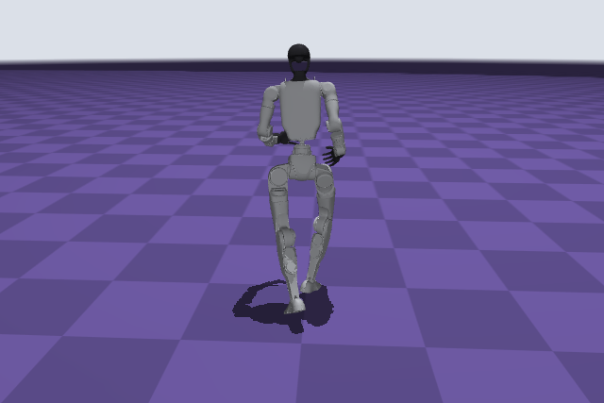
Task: Walk run
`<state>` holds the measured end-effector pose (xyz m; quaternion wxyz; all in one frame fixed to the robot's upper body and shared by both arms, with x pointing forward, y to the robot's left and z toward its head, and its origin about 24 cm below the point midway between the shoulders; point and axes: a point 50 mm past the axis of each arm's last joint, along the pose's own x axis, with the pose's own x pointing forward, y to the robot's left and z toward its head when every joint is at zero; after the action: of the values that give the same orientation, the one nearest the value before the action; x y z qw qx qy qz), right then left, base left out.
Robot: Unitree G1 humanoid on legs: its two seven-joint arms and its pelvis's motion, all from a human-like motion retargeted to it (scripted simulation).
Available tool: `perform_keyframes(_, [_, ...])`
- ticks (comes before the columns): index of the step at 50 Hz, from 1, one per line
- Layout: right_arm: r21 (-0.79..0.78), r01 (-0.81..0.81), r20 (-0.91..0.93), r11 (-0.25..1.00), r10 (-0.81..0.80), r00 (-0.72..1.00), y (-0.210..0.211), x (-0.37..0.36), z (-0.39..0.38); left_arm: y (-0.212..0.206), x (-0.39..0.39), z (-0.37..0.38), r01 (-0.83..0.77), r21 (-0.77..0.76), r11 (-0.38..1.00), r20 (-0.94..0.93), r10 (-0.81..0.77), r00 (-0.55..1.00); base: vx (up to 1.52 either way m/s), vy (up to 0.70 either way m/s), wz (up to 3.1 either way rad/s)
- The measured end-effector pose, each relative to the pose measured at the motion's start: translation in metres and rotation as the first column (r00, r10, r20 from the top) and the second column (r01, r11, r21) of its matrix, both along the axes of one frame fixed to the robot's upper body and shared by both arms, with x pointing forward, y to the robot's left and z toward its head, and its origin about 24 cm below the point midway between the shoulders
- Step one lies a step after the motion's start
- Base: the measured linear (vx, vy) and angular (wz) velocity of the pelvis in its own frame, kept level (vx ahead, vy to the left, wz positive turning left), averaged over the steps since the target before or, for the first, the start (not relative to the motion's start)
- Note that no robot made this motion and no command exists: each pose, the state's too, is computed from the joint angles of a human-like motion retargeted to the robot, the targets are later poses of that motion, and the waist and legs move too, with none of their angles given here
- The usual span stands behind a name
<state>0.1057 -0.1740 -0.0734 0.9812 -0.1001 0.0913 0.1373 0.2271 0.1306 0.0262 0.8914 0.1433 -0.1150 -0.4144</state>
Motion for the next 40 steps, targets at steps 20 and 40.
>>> perform_keyframes(20, [0.304, -0.072, 0.207, 0.95, 0.008, 0.978, 0.051, 0.109, 0.059, 0.102, -0.086, -0.063, -0.404, 0.259, 0.877, -0.216, 0.46, 0.861, 1.46, -0.3, -0.24])
perform_keyframes(40, [0.173, 0.27, 0.044, 0.947, -0.281, 0.959, -0.023, 0.018, 0.009, 0.014, -0.013, -0.015, -0.177, -0.038, 0.983, -0.077, 0.174, 0.982, 0.37, -0.16, 0.22])
